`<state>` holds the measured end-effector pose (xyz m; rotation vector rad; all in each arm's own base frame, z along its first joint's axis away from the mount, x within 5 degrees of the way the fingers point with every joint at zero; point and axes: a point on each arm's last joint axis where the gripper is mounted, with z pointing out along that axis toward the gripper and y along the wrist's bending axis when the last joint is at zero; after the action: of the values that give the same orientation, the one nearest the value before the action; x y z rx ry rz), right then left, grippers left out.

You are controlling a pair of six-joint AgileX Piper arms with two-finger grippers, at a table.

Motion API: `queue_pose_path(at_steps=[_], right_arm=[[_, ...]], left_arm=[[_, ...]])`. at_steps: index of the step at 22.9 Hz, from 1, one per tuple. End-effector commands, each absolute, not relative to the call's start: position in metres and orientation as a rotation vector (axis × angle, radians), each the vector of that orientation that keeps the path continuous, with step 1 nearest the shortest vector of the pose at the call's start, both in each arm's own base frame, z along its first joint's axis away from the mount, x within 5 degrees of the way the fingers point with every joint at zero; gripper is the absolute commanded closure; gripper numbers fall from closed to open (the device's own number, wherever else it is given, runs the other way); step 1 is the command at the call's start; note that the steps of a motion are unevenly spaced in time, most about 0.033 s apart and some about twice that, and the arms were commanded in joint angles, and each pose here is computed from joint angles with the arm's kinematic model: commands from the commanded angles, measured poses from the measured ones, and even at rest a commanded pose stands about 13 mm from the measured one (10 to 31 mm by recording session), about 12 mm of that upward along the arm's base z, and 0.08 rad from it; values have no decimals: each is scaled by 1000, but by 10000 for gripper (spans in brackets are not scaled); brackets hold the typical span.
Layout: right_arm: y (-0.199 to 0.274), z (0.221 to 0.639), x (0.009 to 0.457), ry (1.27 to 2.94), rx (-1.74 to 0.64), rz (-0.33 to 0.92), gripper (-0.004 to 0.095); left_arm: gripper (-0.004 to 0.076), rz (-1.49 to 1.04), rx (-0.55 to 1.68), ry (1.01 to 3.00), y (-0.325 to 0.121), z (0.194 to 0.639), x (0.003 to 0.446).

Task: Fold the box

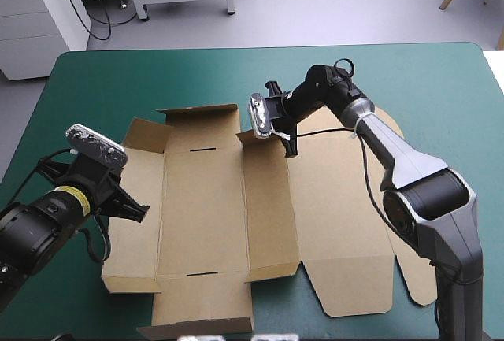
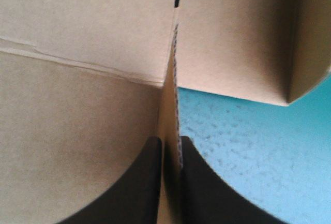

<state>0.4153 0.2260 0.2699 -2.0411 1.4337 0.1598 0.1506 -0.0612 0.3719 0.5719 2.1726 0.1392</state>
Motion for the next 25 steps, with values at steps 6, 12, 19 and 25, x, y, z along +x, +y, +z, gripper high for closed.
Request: queue_pose_path(at_steps=[6, 12, 19, 25], right_arm=[[215, 350, 407, 1658, -1598, 172, 311], [178, 405, 374, 2019, -1275, 112, 806], [124, 423, 369, 2251, -906, 140, 927], [68, 441, 360, 2319, -588, 130, 926]], left_arm=[[734, 121, 556, 2081, -62, 388, 152], [734, 156, 555, 2112, -59, 386, 150], [734, 182, 551, 2160, -56, 383, 148], [734, 208, 546, 2205, -54, 380, 146]])
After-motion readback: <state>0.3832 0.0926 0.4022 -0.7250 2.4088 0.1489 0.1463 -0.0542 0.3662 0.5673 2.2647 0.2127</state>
